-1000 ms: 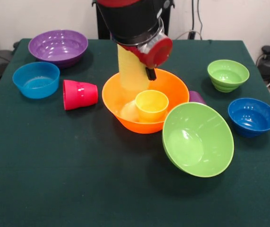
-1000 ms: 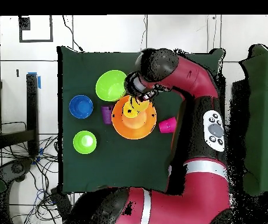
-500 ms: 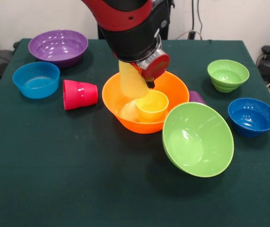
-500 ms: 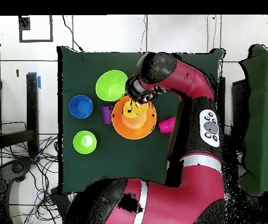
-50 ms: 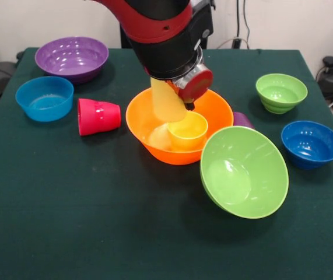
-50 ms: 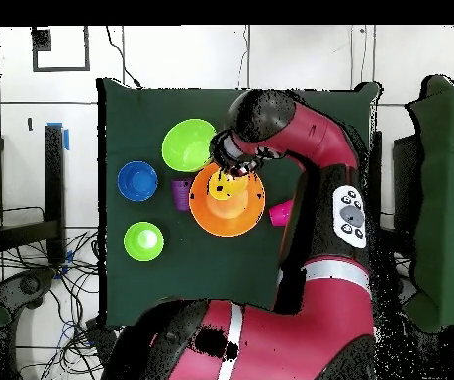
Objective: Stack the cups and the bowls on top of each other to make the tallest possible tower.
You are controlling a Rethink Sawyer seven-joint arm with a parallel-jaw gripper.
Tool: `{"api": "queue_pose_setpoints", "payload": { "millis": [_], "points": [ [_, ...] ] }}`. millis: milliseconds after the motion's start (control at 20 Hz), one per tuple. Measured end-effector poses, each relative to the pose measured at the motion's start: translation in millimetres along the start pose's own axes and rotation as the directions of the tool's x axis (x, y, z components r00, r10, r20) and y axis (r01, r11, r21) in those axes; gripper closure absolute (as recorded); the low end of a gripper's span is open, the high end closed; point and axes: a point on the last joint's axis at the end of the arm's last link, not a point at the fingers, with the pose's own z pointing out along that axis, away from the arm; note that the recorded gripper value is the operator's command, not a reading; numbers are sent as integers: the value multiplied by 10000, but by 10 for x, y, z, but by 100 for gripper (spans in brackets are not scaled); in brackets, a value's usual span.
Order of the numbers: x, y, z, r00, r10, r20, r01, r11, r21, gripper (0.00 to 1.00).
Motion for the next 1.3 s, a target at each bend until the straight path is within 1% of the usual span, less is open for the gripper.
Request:
{"api": "queue_pose_setpoints", "payload": {
  "millis": [150,400,450,700,850,1050,1200,1300],
  "points": [
    [48,30,-13,10000,-1,-36,1,10000,10,100],
    [116,65,-99,10000,12,-39,-12,10000,-36,100],
    [143,72,-166,10000,19,39,-19,10000,-75,100],
    [233,61,-371,9997,64,219,-59,9998,-205,100],
    [328,6,-552,9994,170,286,-161,9993,-326,100],
    [388,-59,-635,9992,299,251,-290,9989,-369,100],
    [409,-96,-645,9991,369,230,-361,9987,-354,100],
    [403,-135,-612,9986,462,254,-454,9985,-315,100]
  ]
}}
